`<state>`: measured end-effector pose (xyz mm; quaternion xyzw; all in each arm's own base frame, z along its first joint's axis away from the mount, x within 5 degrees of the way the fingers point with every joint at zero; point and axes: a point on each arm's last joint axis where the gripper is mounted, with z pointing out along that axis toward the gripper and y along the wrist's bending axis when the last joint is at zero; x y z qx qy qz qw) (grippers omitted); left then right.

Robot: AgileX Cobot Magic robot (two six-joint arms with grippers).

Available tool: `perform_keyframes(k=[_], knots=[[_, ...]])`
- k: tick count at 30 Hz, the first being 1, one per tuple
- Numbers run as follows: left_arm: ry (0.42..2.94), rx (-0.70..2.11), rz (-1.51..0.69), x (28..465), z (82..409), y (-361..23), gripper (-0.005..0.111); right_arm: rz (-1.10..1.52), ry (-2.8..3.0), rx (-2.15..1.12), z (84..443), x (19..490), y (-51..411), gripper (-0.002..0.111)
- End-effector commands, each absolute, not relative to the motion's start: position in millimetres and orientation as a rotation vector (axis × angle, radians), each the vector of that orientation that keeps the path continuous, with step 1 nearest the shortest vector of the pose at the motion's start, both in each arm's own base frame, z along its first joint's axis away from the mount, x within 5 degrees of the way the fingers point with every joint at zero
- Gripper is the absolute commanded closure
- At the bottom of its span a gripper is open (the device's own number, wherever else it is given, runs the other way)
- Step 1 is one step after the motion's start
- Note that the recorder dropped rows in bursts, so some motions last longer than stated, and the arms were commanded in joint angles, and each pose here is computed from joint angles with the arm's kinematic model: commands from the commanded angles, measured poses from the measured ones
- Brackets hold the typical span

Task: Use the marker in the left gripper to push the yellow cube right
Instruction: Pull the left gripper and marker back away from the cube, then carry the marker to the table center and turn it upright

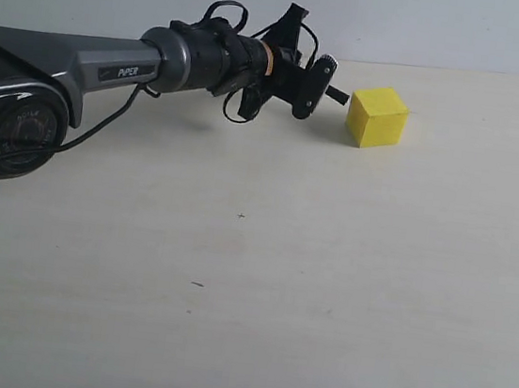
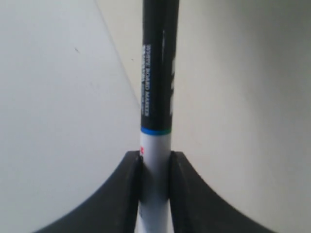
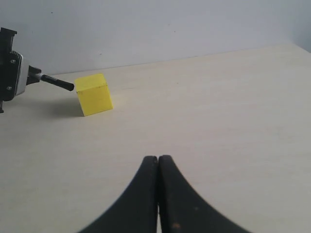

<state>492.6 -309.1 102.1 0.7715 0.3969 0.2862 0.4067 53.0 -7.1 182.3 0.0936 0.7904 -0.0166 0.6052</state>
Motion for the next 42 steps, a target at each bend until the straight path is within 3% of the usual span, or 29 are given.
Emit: perform_keyframes(k=[1,12,17,25,27,30,32,34,37,42], knots=[[0.872,1.806,0.692,502,98,-308,0.107,-0.038,1.821,0.214,182,53,-7,0.108],[0.933,1.703,0.659,516,93,-287,0.107,-0.038,1.821,0.214,182,53,-7,0.108],[1.167,1.611,0.583,524,94,-269,0.107,-0.038,1.821,0.214,182,53,-7,0.108],[1.565,1.731,0.571,521,115,-233,0.107,-0.038,1.821,0.214,182,53,-7,0.108],[1.859,1.557,0.575,519,130,-214,0.107,-0.038,1.821,0.214,182,53,-7,0.108],[2.26,1.16,0.871,508,149,-180,0.107,-0.038,1.821,0.214,182,53,-7,0.108],[2.472,1.051,0.947,492,152,-170,0.107,-0.038,1.821,0.214,182,53,-7,0.108],[2.611,0.949,0.897,480,156,-171,0.107,-0.036,1.821,0.215,182,53,-7,0.108],[2.798,0.723,0.622,458,155,-179,0.107,-0.036,1.821,0.215,182,53,-7,0.108],[2.884,0.637,0.559,411,164,-196,0.107,-0.038,1.821,0.214,182,53,-7,0.108]])
